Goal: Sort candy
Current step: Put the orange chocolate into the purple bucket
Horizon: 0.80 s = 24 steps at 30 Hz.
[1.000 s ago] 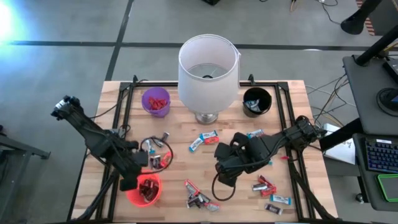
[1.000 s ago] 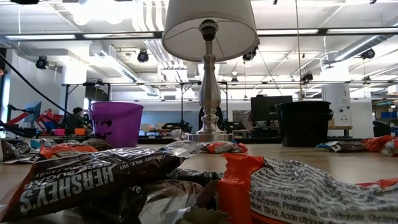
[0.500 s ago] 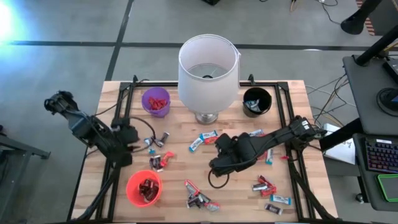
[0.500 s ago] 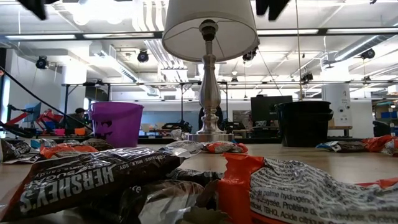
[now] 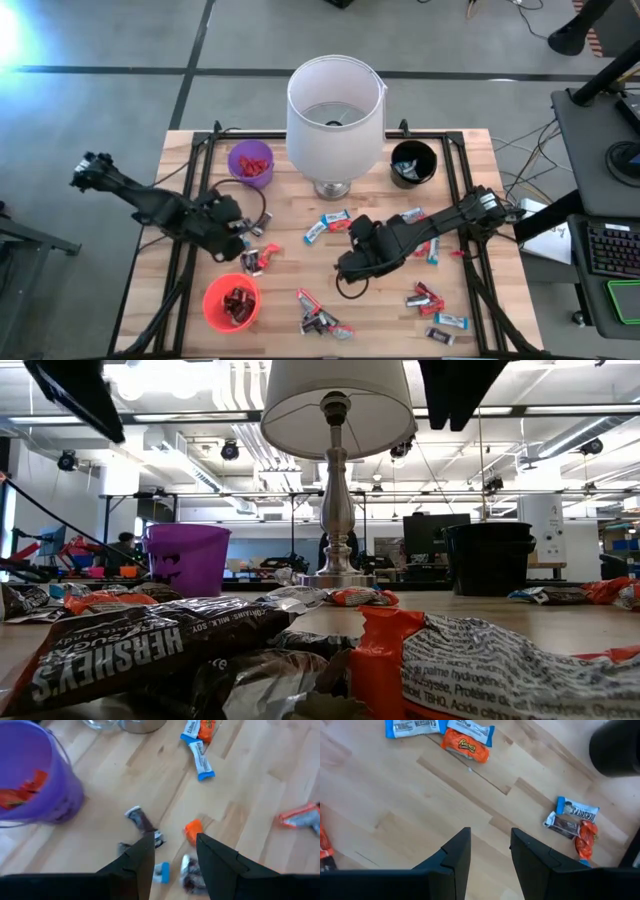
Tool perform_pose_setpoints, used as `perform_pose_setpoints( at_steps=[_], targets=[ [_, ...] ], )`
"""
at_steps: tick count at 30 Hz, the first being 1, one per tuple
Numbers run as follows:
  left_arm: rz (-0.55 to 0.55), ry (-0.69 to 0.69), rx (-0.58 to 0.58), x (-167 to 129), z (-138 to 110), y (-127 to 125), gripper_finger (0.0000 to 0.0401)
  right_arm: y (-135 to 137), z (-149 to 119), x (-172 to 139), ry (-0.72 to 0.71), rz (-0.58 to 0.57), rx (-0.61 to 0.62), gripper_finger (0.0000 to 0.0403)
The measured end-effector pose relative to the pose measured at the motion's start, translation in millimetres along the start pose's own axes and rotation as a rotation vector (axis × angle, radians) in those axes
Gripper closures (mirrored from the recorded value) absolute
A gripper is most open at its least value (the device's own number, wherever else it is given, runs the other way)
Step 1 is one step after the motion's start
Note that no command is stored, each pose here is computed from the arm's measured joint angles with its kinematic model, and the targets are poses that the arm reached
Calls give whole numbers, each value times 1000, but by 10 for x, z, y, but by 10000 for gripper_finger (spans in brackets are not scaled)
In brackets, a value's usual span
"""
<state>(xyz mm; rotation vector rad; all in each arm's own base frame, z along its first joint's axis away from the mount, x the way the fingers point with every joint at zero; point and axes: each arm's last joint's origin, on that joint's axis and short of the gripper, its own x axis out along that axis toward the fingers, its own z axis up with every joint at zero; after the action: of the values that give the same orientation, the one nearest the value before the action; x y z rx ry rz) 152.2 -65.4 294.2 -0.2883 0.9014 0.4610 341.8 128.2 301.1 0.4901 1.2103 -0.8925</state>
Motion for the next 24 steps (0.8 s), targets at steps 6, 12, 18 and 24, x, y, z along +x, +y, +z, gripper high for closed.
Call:
perform_pose_setpoints(
  at_steps=[6, 12, 18, 24],
  targets=[
    [32, 83, -52, 298, -33, -95, 274, 0, -4, 5, 3, -2, -79, 275],
    [13, 95, -92, 464, -27, -247, 274, 0, -2, 4, 0, -2, -171, 275],
    [-60, 106, -177, 607, 5, -426, 261, 0, -3, 6, 0, -3, -263, 275],
    [8, 206, -255, 854, -73, -540, 237, 2, -16, 4, 0, -3, -333, 275]
  ],
)
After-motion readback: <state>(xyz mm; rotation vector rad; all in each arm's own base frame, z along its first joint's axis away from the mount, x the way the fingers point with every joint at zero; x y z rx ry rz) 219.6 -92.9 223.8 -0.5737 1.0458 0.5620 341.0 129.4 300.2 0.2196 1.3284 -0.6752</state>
